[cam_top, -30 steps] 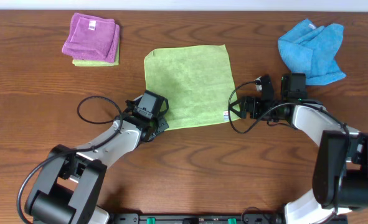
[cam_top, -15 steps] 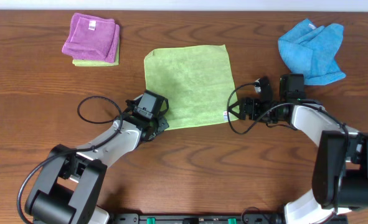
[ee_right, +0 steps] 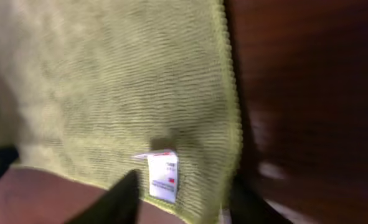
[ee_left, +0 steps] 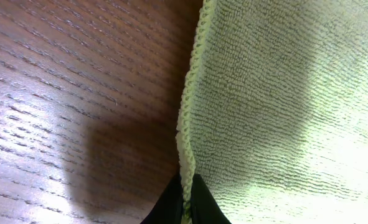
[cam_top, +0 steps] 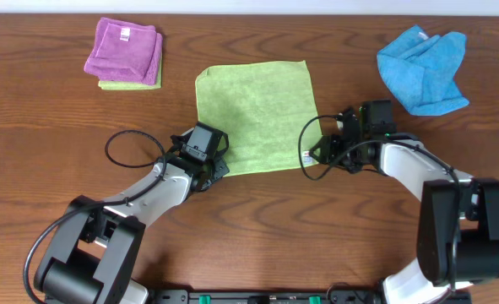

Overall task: Fold the cloth
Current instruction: 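Grasp the green cloth's bottom-left and bottom-right corners with both grippers, then lift the bottom edge with both grippers and fold it up toward the top edge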

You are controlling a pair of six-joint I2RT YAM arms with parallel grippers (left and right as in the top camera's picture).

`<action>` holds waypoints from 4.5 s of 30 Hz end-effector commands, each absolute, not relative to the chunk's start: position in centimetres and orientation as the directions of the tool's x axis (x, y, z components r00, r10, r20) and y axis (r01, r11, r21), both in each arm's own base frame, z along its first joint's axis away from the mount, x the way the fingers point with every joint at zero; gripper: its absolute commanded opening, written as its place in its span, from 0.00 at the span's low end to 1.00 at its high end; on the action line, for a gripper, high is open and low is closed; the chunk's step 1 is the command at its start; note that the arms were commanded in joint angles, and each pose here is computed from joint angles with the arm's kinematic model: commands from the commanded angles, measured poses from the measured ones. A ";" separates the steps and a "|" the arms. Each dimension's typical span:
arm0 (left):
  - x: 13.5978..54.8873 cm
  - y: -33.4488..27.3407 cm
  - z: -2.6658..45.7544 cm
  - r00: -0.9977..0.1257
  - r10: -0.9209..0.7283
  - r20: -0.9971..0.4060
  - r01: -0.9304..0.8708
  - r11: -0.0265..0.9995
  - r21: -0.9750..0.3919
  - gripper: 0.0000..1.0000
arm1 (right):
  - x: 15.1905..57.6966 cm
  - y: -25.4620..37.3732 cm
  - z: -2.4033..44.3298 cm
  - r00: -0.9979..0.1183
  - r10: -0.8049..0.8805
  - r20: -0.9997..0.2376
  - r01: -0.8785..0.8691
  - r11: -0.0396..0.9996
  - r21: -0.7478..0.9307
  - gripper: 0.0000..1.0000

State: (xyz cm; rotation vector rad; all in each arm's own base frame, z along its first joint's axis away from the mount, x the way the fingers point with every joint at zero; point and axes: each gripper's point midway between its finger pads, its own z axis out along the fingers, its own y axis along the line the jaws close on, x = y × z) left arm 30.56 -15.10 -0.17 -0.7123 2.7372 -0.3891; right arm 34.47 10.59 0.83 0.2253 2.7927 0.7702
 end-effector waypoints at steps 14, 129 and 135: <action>28.1 -15.0 -0.9 -0.868 -0.486 -0.102 -0.443 0.851 -0.284 0.06 | 30.7 8.0 -0.6 -0.937 0.348 -0.017 0.322 0.884 0.340 0.02; 46.0 -15.0 7.2 -0.736 -0.428 -0.526 -0.188 0.874 -0.448 0.06 | 43.8 9.6 7.8 -0.684 0.190 -0.704 0.087 0.980 0.180 0.01; 47.9 -15.6 7.4 -0.733 -0.413 -0.540 -0.170 0.881 -0.442 0.06 | 44.4 9.4 6.6 -0.685 0.178 -0.706 0.089 0.983 0.161 0.01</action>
